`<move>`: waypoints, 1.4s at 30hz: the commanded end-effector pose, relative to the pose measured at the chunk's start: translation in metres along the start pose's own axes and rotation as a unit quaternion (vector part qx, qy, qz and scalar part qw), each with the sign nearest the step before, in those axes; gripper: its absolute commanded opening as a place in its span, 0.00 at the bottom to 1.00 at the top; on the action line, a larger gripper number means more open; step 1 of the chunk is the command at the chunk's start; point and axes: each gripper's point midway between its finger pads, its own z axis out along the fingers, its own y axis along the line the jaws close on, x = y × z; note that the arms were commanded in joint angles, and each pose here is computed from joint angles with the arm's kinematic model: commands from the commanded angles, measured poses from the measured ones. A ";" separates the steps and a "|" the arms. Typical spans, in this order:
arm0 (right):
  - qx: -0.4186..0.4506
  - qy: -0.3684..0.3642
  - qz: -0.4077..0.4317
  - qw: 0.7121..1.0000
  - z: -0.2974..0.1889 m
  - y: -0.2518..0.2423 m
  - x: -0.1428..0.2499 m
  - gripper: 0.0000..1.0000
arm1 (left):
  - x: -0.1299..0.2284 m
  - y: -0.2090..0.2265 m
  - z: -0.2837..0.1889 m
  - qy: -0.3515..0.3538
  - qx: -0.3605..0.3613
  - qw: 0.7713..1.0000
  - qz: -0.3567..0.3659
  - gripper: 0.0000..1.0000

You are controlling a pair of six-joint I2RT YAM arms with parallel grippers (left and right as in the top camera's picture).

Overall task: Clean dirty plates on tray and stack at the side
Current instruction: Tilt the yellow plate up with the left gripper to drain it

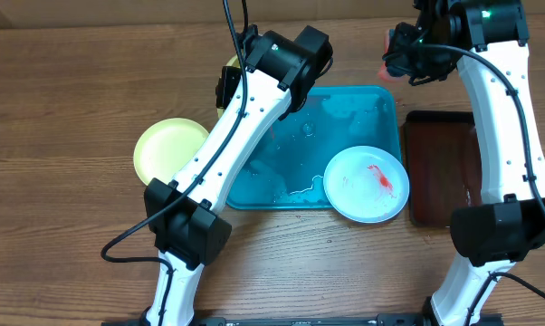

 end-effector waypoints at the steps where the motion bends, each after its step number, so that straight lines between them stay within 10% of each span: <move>1: -0.001 -0.005 0.000 1.000 -0.002 -0.002 -0.004 0.04 | -0.010 0.022 -0.010 -0.032 -0.019 0.997 -0.068 0.04; 24: 0.006 0.005 0.004 1.000 -0.002 -0.008 0.001 0.04 | -0.033 0.019 -0.077 -0.189 -0.091 0.978 -0.023 0.04; 42: 0.007 0.007 0.003 1.000 -0.002 -0.008 0.002 0.04 | -0.018 0.000 -0.071 -0.145 -0.039 0.988 -0.017 0.04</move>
